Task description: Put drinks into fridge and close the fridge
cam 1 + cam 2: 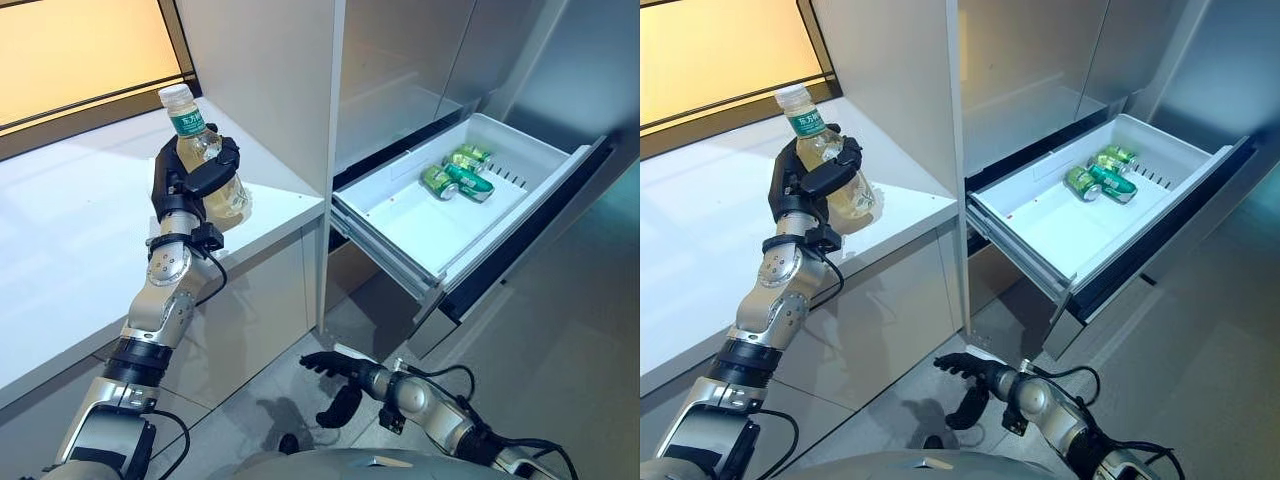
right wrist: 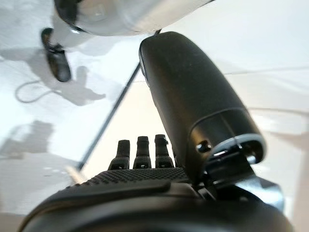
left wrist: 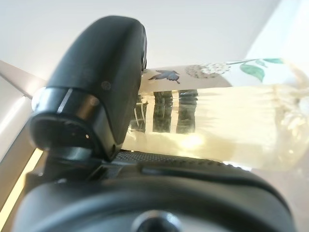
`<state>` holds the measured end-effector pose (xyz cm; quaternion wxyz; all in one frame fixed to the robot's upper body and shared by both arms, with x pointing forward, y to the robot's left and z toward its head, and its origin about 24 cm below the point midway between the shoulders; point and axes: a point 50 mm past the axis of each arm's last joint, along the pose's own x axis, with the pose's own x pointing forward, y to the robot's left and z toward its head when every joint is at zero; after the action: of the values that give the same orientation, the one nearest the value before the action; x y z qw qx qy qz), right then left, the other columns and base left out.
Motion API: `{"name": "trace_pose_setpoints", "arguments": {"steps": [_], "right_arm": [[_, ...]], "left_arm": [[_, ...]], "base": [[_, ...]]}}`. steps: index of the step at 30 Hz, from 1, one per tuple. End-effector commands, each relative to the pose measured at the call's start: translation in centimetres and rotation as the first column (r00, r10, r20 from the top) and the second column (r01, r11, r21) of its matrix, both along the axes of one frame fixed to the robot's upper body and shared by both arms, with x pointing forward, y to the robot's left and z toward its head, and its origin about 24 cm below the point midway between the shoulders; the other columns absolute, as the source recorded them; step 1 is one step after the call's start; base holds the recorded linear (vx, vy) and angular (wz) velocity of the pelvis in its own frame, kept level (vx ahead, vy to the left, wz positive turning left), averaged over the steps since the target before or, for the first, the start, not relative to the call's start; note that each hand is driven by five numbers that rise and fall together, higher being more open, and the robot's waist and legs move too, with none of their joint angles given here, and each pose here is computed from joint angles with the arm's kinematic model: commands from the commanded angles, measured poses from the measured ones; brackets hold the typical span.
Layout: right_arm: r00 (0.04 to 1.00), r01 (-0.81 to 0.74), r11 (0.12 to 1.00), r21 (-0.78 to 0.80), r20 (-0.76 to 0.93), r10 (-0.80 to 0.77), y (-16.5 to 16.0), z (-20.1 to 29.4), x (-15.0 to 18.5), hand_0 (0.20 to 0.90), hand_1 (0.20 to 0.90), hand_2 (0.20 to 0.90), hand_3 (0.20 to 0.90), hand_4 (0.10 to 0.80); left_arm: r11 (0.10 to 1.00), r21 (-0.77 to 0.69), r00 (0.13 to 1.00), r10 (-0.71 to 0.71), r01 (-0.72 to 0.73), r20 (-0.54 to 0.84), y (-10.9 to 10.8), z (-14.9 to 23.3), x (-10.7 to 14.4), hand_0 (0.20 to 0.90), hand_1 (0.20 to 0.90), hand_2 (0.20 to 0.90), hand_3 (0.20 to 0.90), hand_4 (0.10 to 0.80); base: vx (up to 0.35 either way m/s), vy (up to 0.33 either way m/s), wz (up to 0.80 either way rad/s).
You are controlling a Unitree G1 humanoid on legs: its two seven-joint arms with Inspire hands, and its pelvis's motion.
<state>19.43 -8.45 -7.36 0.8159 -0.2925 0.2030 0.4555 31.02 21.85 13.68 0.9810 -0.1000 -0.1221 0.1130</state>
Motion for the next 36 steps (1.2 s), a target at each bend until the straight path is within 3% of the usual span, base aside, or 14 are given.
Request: {"name": "trace_pose_setpoints", "arguments": {"steps": [1,6,9,12,17,20,25,30,36], "right_arm": [[0.99,-0.102,0.977,0.188,0.118,0.081,1.7,4.7,2.2,0.9,0.9,0.9,0.9,0.8],[0.979,-0.197,0.903,0.382,0.127,0.16,1.8,9.2,3.1,0.9,0.9,0.9,0.9,0.8],[0.963,-0.271,0.817,0.51,0.129,0.239,1.3,12.3,3.5,0.9,0.9,0.9,0.9,0.8],[0.949,-0.311,0.677,0.667,0.179,0.26,-0.1,16.3,4.5,0.9,0.9,0.9,0.9,0.8],[0.926,-0.377,0.541,0.752,0.315,0.207,-2.8,20.3,4.9,0.9,0.9,0.9,0.9,0.8],[0.918,-0.364,0.543,0.757,0.389,0.074,-4.6,22.0,5.4,0.9,0.9,0.9,0.9,0.8],[0.879,-0.234,0.635,0.736,0.44,-0.186,-7.9,23.6,6.4,0.9,0.9,0.9,0.9,0.8],[0.861,-0.193,0.656,0.729,0.447,-0.243,-8.2,24.3,7.1,0.9,0.9,0.9,0.9,0.8],[0.869,-0.206,0.664,0.719,0.447,-0.213,-6.1,26.0,8.8,0.9,0.9,0.9,0.9,0.8]], "left_arm": [[0.989,0.062,0.823,-0.148,0.136,0.548,-2.9,10.8,-1.7,0.3,0.3,0.3,0.2,0.1],[0.974,0.093,0.77,-0.22,0.206,0.598,-3.2,11.0,-3.0,0.3,0.3,0.3,0.2,0.1],[0.963,0.134,0.725,-0.264,0.233,0.636,-3.5,11.1,-4.0,0.3,0.3,0.3,0.2,0.1],[0.948,0.188,0.669,-0.315,0.257,0.674,-3.4,11.2,-5.0,0.3,0.3,0.3,0.2,0.1],[0.938,0.226,0.617,-0.344,0.263,0.708,-2.1,11.6,-6.1,0.3,0.3,0.3,0.2,0.1],[0.936,0.259,0.587,-0.352,0.239,0.729,-1.4,11.9,-6.7,0.3,0.3,0.3,0.2,0.1],[0.915,0.343,0.555,-0.402,0.212,0.729,-0.8,12.6,-7.5,0.3,0.3,0.3,0.2,0.1],[0.889,0.401,0.538,-0.455,0.222,0.71,-1.4,12.8,-7.5,0.3,0.3,0.3,0.2,0.1],[0.828,0.465,0.518,-0.559,0.313,0.647,-3.6,13.0,-6.5,0.3,0.3,0.3,0.2,0.1]], "base": [[-0.053,0.012,0.11],[-0.023,0.003,0.04],[0.0,0.0,0.0],[0.0,0.0,0.0],[-0.022,-0.002,0.0],[0.0,0.0,0.0],[-0.018,-0.002,-0.01],[-0.018,0.002,-0.02],[-0.003,-0.001,-0.01]]}}
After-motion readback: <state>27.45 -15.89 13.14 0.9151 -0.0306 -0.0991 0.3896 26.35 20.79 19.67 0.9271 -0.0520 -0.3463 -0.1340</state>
